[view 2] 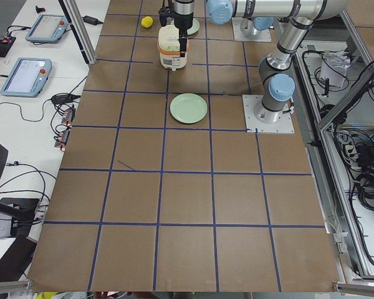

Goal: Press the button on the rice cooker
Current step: 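Move the right gripper over the white rice cooker's lid button, then lower the right gripper and press the green lid-release button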

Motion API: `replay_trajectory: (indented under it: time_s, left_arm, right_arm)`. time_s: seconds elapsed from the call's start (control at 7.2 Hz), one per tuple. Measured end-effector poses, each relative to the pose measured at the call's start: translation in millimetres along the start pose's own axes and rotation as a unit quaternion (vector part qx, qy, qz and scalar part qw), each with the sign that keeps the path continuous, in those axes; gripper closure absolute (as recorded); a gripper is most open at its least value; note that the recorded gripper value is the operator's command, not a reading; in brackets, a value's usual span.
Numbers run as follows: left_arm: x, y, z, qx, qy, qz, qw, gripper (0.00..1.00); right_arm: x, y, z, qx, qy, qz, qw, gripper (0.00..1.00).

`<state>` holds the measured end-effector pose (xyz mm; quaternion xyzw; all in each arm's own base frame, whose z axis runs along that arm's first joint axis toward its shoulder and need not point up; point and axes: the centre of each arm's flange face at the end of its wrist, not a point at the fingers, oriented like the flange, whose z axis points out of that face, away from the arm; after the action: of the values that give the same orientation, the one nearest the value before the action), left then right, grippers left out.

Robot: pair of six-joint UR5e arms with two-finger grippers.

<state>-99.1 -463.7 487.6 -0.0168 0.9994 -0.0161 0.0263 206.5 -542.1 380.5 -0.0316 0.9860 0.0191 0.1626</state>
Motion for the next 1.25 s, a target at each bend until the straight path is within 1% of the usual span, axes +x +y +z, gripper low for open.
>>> replay_trajectory:
  time_s: [0.69,1.25]
  left_arm:
    - [0.0,0.1,0.0,0.0,0.0,0.0,1.0,0.0]
    - [0.0,0.1,-0.1,0.0,0.0,0.0,1.0,0.0]
  right_arm:
    - [-6.2,5.4,19.1,-0.015,-0.017,-0.002,0.9997,0.95]
    - [-3.6,0.3,28.7,-0.017,-0.019,-0.001,0.9997,0.94]
